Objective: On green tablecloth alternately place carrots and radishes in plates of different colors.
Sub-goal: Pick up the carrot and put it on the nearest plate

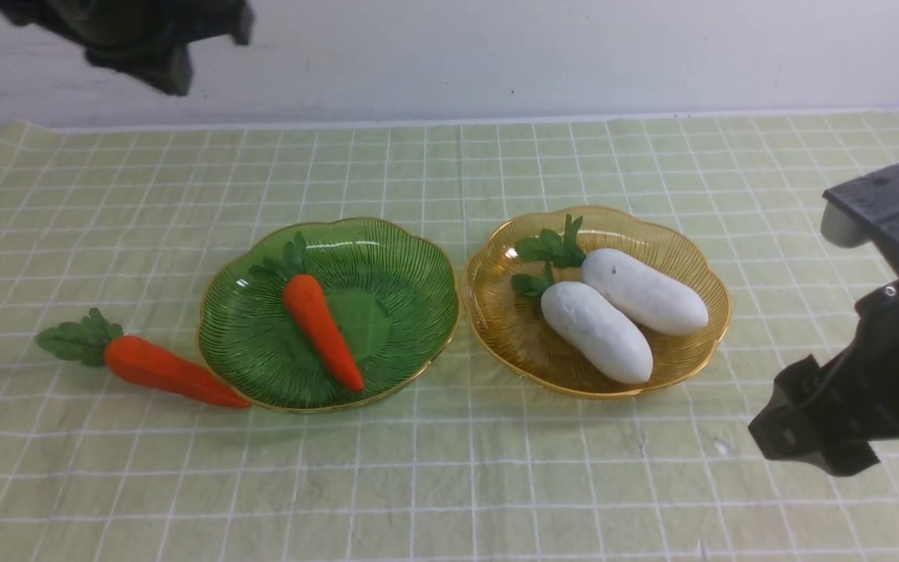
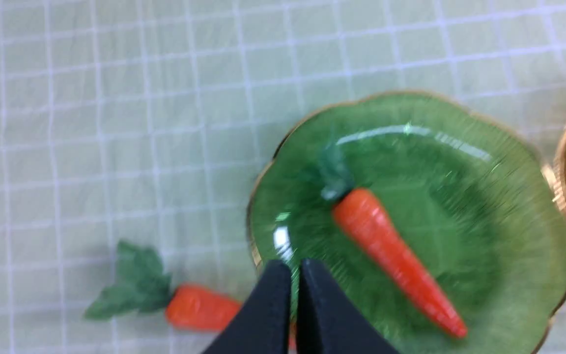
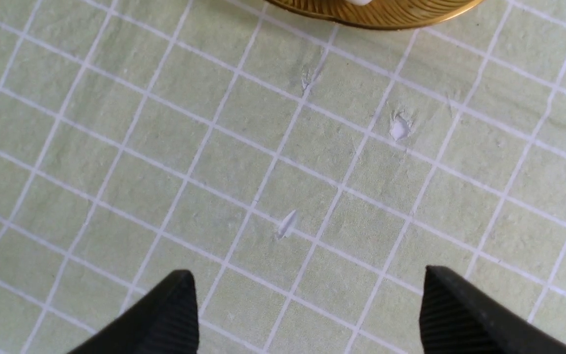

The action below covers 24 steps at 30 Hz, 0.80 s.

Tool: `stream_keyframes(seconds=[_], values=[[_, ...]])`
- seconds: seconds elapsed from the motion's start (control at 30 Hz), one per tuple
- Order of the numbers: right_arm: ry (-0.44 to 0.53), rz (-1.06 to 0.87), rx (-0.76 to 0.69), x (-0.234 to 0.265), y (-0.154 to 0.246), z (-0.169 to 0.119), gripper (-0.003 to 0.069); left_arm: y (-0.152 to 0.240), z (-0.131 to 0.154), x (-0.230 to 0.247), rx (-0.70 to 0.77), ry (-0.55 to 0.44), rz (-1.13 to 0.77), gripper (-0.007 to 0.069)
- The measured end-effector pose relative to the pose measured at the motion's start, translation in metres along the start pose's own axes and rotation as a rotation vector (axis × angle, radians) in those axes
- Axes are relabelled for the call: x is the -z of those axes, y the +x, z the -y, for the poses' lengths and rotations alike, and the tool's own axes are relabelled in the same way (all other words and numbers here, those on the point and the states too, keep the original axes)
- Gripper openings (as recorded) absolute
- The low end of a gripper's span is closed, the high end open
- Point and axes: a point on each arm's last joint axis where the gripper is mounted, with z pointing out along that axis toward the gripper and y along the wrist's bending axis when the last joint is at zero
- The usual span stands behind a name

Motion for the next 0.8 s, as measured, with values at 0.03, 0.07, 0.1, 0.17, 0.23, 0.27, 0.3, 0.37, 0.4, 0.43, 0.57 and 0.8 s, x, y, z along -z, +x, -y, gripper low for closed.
stream_keyframes(seconds=[0.03,0.07,0.1,0.17,0.23,0.27,0.3,0.37,0.4,0.43,0.57,0.8], values=[[0.000,0.000,0.000,0.000,0.000,0.000,0.0548,0.015,-0.019,-0.001,0.037,-0.015,-0.044,0.0002],[0.000,0.000,0.000,0.000,0.000,0.000,0.0548,0.025,-0.030,-0.005,0.068,-0.022,-0.080,0.0002],[0.000,0.000,0.000,0.000,0.000,0.000,0.0548,0.039,-0.041,-0.013,0.101,-0.031,-0.134,0.0002],[0.000,0.000,0.000,0.000,0.000,0.000,0.0548,0.065,-0.067,-0.026,0.191,-0.047,-0.225,0.0002],[0.000,-0.001,0.000,0.000,0.000,0.000,0.0548,0.092,-0.085,-0.045,0.316,-0.039,-0.331,0.0002],[0.000,-0.003,0.000,0.000,0.000,0.000,0.0548,0.103,-0.090,-0.054,0.369,-0.013,-0.373,0.0002],[0.000,-0.005,0.000,0.000,0.000,0.000,0.0548,0.106,-0.090,-0.057,0.377,-0.007,-0.387,0.0002],[-0.001,-0.005,0.000,0.000,0.000,0.000,0.0548,0.116,-0.087,-0.078,0.451,0.063,-0.396,0.0012],[-0.001,-0.005,0.000,0.000,0.000,0.000,0.0548,0.116,-0.087,-0.081,0.456,0.067,-0.396,0.0014],[-0.002,-0.007,-0.001,0.000,0.001,0.000,0.0548,0.114,-0.086,-0.092,0.488,0.089,-0.374,0.0029],[-0.003,-0.008,-0.001,0.000,0.001,0.000,0.0548,0.110,-0.086,-0.123,0.615,0.106,-0.342,0.0111],[-0.013,-0.008,-0.008,0.000,0.001,-0.001,0.0548,0.117,-0.086,-0.164,0.693,0.103,-0.393,0.0304]])
